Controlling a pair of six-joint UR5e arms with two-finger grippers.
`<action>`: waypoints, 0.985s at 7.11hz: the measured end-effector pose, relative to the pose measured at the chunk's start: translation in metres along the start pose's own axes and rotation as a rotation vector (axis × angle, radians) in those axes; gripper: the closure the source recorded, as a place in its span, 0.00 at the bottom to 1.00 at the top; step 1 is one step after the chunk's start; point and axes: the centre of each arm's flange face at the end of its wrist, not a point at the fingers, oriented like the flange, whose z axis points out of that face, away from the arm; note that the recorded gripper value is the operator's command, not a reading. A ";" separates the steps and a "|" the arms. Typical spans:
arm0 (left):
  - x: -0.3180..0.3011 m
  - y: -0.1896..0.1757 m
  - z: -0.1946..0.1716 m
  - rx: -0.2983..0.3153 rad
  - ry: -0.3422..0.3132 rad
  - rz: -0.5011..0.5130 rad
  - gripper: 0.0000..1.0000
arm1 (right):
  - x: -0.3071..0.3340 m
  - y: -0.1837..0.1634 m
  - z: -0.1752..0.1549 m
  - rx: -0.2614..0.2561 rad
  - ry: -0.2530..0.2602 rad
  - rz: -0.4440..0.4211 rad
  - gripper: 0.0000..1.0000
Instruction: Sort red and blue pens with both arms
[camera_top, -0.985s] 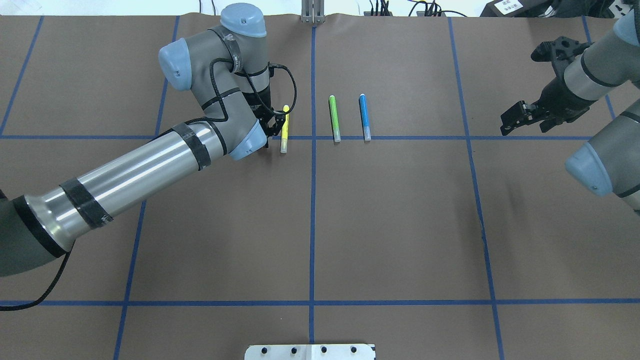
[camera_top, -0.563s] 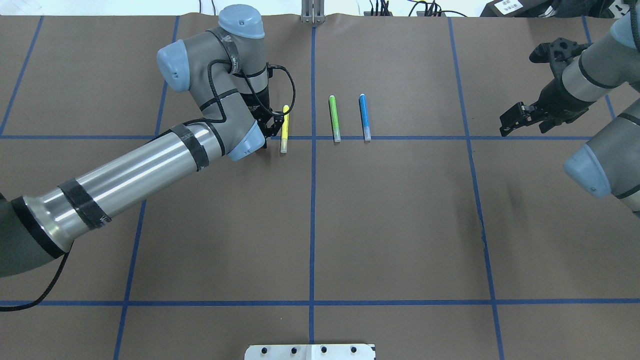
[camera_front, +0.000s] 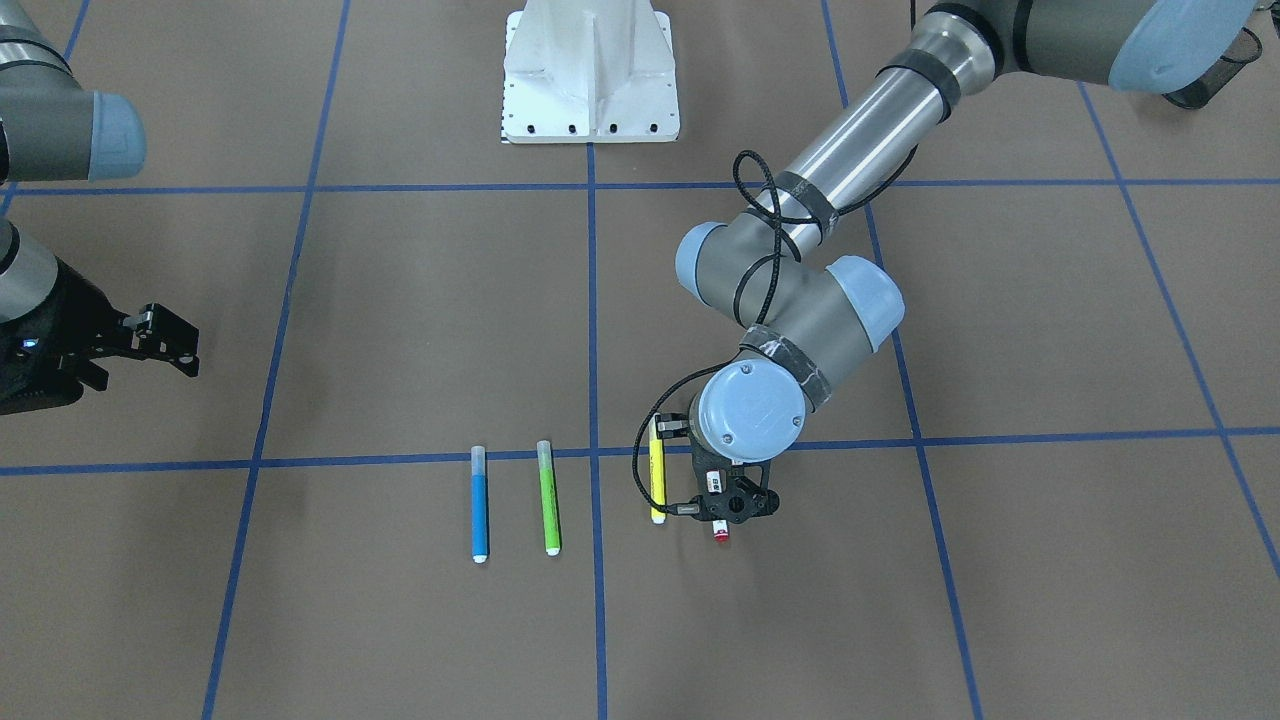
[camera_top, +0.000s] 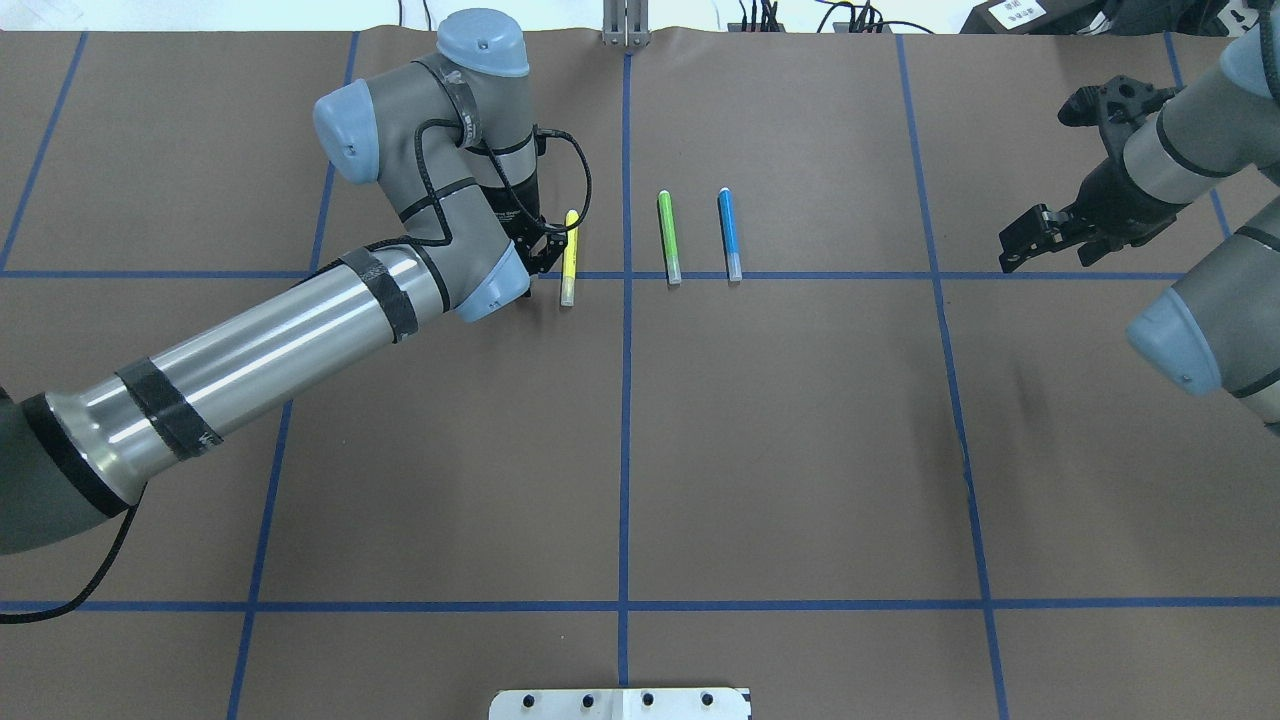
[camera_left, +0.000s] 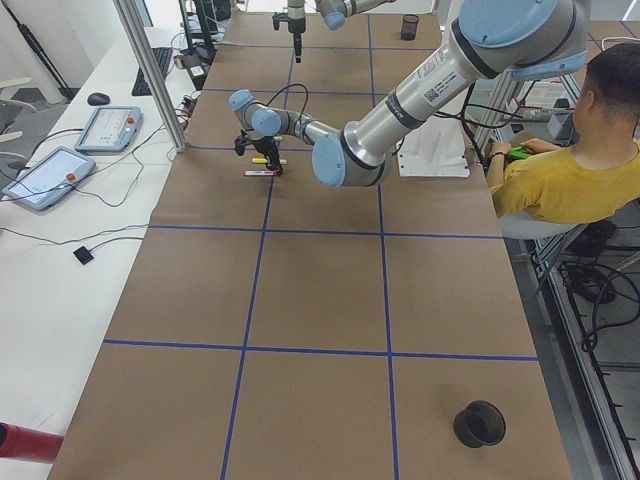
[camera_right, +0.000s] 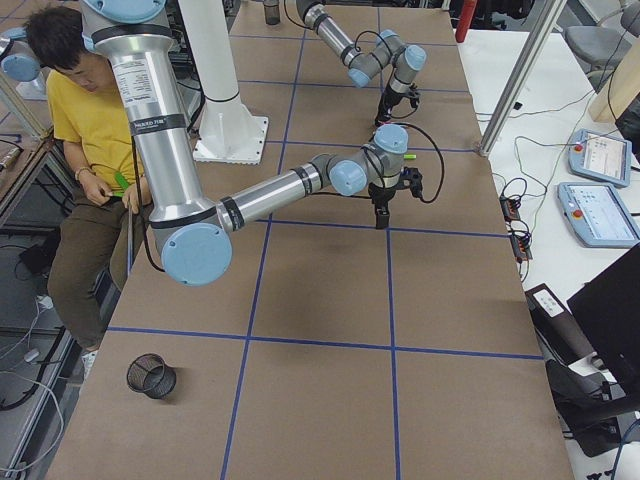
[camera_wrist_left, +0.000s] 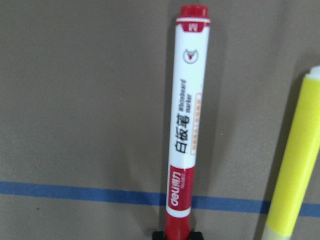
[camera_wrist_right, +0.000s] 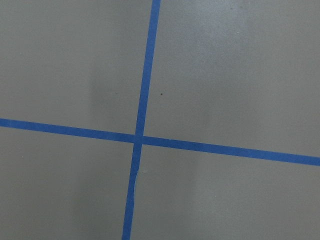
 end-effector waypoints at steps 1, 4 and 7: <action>-0.002 0.003 -0.001 0.003 0.004 0.005 1.00 | 0.000 0.000 0.000 0.000 0.000 0.000 0.01; -0.001 0.016 -0.026 0.036 0.035 0.032 1.00 | -0.001 0.000 -0.001 0.002 -0.001 -0.002 0.01; -0.026 0.054 -0.053 0.051 0.045 0.039 1.00 | -0.001 0.000 -0.001 0.001 -0.002 -0.001 0.01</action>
